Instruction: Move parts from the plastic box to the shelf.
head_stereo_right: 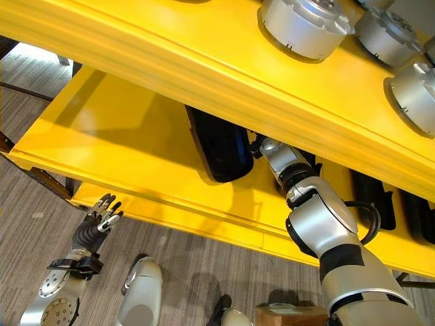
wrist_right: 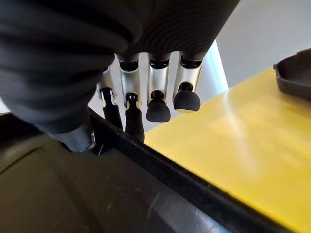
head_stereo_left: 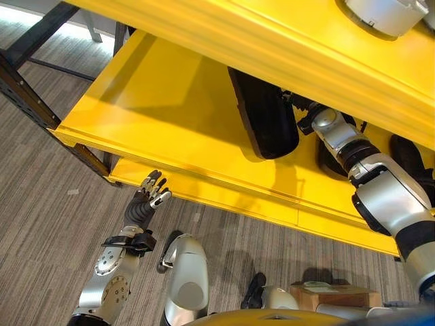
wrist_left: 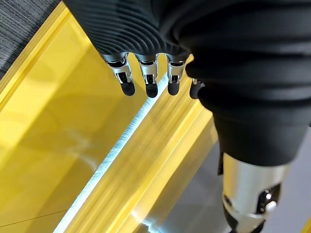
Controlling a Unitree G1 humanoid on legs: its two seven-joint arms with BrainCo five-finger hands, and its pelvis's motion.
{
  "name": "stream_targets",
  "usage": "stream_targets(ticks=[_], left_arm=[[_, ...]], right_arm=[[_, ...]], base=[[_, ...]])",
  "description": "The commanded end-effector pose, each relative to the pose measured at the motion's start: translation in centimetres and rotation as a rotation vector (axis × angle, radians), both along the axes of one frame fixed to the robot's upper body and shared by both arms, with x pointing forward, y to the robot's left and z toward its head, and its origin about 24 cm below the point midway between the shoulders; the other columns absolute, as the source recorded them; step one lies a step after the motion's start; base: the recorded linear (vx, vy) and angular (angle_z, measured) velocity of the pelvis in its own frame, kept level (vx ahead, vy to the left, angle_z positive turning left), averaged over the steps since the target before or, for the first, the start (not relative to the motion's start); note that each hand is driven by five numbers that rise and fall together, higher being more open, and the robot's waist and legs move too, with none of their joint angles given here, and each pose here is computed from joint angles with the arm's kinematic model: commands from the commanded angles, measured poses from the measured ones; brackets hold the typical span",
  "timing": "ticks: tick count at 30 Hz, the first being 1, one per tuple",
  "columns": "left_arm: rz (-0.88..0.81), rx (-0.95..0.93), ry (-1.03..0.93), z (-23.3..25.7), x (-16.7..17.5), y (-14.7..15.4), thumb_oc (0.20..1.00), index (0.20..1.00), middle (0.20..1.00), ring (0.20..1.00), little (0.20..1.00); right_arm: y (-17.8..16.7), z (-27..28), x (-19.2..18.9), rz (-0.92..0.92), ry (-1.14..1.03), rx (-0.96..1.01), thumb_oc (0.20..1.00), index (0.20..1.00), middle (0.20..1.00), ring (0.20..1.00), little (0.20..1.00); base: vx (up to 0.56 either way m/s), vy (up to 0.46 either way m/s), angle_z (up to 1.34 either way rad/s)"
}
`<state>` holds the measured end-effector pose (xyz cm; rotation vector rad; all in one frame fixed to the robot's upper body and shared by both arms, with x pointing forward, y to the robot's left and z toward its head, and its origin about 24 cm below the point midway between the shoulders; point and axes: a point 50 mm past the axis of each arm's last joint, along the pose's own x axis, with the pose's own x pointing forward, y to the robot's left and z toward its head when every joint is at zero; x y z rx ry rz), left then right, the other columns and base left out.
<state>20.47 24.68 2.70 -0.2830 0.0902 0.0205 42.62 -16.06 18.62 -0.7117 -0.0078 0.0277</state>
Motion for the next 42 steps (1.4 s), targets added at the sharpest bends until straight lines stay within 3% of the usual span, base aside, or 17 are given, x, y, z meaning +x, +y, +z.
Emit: stream_targets(ticks=[1,25,42], left_arm=[[-0.08,-0.01,-0.074,1.7,-0.1,-1.0,1.0,1.0,1.0,1.0,1.0],[-0.086,0.012,-0.067,1.8,0.4,-1.3,1.0,1.0,1.0,1.0,1.0],[-0.079,0.02,-0.05,1.7,0.3,-1.4,1.0,1.0,1.0,1.0,1.0]], right_arm=[[-1.6,1.5,0.1,-0.047,-0.06,0.042,0.2,0.2,0.2,0.2,0.2],[2.2,-5.1,-0.8,-0.053,0.111,0.432,0.2,0.2,0.2,0.2,0.2],[-0.5,-6.1,-1.1,-0.226,0.116,0.543,0.2,0.2,0.2,0.2,0.2]], base=[[0.02,-0.027,0.03],[0.0,0.0,0.0],[0.0,-0.001,0.0]])
